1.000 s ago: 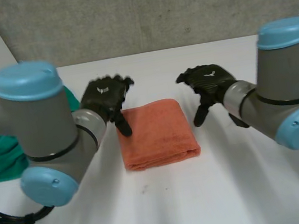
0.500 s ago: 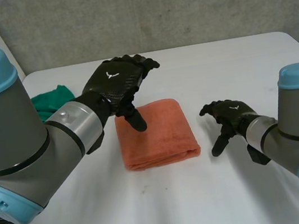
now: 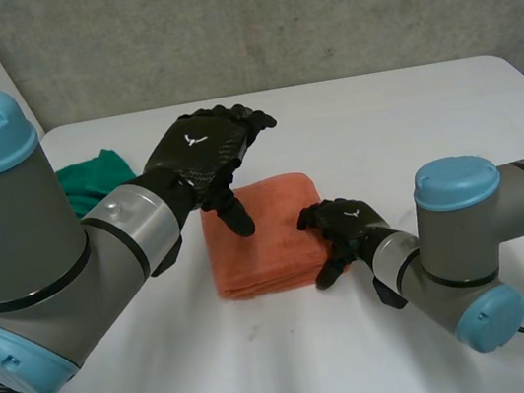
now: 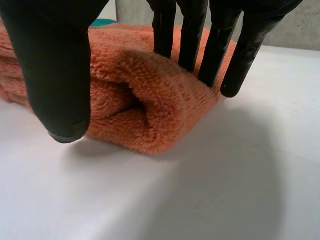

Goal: Fold the laundry.

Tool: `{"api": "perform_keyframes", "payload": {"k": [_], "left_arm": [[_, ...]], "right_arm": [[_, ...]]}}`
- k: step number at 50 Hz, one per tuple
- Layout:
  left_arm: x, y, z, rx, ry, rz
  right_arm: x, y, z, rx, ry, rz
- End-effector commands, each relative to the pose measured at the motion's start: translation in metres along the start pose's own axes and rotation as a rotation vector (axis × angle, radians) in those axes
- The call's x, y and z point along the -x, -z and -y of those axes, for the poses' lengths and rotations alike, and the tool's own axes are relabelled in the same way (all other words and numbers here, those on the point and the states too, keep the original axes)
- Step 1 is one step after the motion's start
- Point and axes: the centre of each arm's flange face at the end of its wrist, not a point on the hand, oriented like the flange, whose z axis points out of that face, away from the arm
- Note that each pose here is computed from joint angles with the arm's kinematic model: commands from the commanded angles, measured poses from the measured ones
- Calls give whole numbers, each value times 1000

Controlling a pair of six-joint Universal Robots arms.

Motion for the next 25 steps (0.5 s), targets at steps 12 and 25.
{"api": "perform_keyframes", "payload": {"k": [12,25], "left_arm": [[3,-1,-3,8,3,6],[2,-1,-2,6,3,5]], "right_arm": [[-7,-15,6,-49,23,-40],[-5,-24,15,-74,201,-8]]}}
